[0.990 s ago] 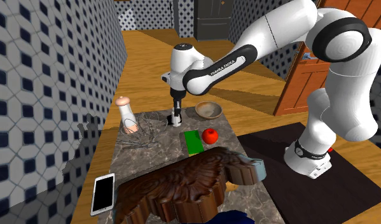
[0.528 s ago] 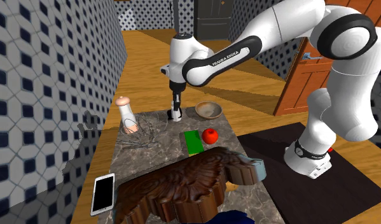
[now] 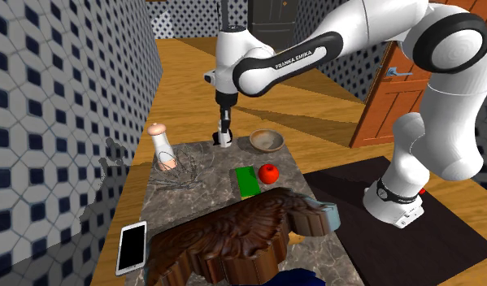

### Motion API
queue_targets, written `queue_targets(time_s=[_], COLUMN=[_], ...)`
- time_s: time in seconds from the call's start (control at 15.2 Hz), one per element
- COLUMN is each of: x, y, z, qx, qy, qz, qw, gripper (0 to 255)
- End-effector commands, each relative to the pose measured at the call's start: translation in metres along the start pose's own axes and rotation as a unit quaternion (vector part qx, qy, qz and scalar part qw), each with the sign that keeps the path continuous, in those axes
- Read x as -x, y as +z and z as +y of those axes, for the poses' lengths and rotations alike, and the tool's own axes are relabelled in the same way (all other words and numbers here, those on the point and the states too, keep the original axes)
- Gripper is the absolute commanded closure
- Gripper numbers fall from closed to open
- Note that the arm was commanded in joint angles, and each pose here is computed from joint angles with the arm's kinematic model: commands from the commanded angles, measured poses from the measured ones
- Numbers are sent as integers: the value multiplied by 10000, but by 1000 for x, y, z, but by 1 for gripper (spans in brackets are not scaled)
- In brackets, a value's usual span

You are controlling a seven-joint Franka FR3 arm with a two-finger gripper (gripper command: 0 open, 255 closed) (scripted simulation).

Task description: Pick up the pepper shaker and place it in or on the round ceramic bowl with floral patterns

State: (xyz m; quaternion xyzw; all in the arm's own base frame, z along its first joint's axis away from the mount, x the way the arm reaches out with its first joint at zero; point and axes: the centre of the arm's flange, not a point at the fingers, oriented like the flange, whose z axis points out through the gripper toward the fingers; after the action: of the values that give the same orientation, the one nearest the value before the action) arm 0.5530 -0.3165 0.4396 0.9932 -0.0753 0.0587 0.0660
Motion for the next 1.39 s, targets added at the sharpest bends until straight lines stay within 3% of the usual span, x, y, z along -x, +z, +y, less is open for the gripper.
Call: queue_targets(time_s=[0.0, 0.4, 1.32], x=[-1, -5, 164], y=[-10, -37, -84], z=[1, 4, 62], qx=[0, 0, 0], qy=[0, 0, 0], qz=[-1, -1, -1], qw=[10000, 10000, 10000], gripper=[255, 255, 255])
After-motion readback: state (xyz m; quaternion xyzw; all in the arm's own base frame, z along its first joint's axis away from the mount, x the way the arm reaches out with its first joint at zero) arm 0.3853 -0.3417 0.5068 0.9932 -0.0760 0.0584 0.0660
